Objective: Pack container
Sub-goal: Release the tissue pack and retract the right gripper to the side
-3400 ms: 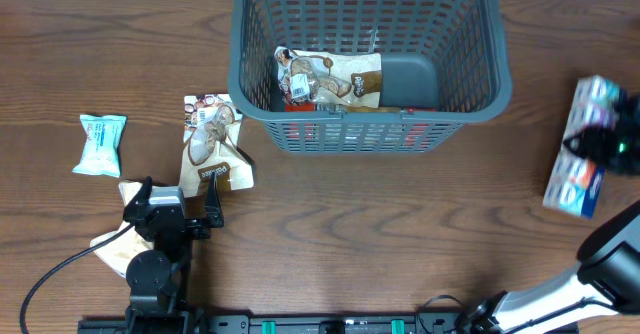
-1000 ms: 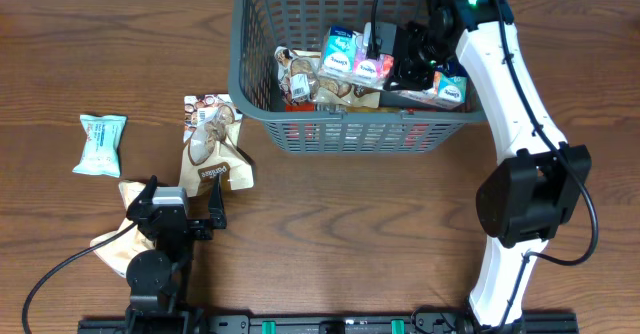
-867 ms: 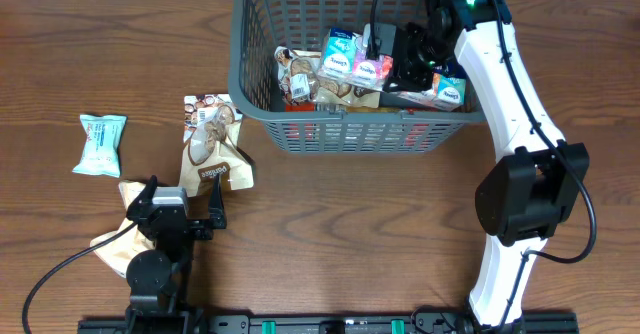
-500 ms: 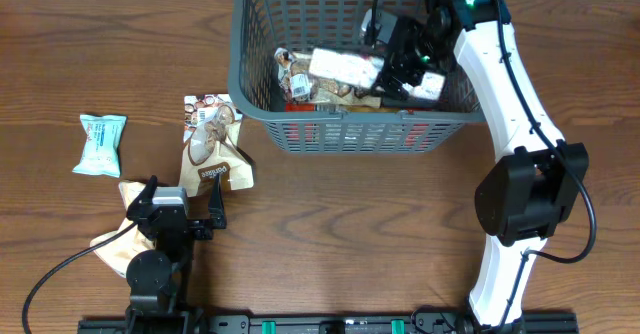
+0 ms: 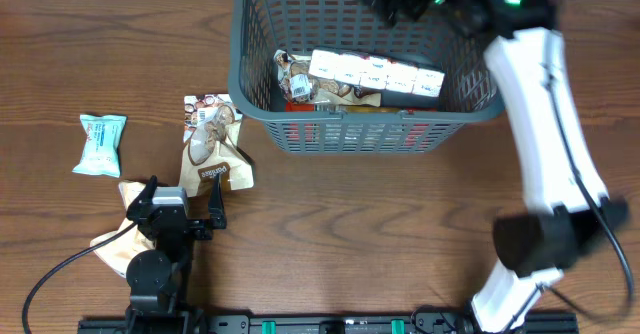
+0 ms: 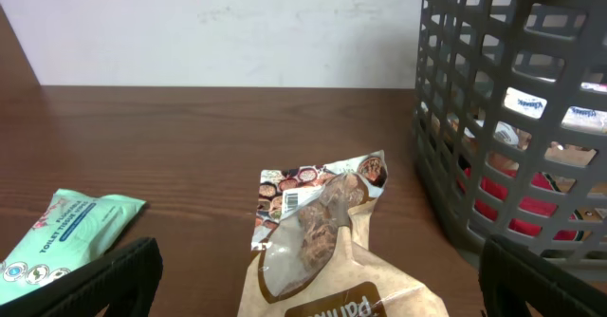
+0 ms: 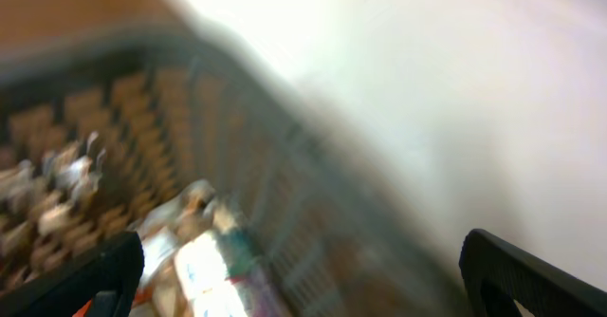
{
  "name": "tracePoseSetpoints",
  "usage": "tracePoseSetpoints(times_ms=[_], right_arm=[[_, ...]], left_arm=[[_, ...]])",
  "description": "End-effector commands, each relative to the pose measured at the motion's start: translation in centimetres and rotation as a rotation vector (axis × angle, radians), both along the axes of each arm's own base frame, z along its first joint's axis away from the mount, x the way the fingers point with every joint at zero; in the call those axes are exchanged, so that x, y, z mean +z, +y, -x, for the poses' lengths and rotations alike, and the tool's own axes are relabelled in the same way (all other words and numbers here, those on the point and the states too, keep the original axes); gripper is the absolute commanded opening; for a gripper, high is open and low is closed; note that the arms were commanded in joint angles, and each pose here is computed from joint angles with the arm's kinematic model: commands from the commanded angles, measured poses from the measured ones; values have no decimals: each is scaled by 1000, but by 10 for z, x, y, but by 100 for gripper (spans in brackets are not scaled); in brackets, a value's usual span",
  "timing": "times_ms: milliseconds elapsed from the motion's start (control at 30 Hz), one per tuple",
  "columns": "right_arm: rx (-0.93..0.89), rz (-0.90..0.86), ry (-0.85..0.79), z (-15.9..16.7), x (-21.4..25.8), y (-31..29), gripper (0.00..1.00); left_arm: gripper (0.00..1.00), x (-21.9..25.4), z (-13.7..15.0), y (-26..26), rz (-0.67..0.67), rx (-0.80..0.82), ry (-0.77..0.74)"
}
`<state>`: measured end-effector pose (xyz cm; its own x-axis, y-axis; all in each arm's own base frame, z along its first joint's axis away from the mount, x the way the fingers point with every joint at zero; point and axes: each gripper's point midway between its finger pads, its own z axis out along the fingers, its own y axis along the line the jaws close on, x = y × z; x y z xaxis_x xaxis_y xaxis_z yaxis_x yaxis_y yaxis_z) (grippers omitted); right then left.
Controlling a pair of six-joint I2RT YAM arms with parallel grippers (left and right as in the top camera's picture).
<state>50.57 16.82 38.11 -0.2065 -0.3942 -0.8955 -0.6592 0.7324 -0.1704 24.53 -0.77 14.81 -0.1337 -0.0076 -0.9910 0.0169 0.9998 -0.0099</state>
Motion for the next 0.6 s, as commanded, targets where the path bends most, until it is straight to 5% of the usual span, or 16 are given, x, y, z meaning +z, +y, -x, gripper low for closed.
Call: tracePoseSetpoints(times_ms=[0, 100, 300, 567], right_arm=[[-508, -98, -58, 19, 71, -94, 99], [-805, -81, -39, 46, 77, -165, 99], [-1104, -134, 228, 100, 28, -253, 99], [-1286, -108, 478, 126, -58, -310, 99]], left_arm=[[99, -19, 1, 0, 5, 1, 54], [99, -19, 1, 0, 39, 7, 55], [99, -18, 1, 0, 111, 19, 59], [99, -9, 11, 4, 103, 44, 121]])
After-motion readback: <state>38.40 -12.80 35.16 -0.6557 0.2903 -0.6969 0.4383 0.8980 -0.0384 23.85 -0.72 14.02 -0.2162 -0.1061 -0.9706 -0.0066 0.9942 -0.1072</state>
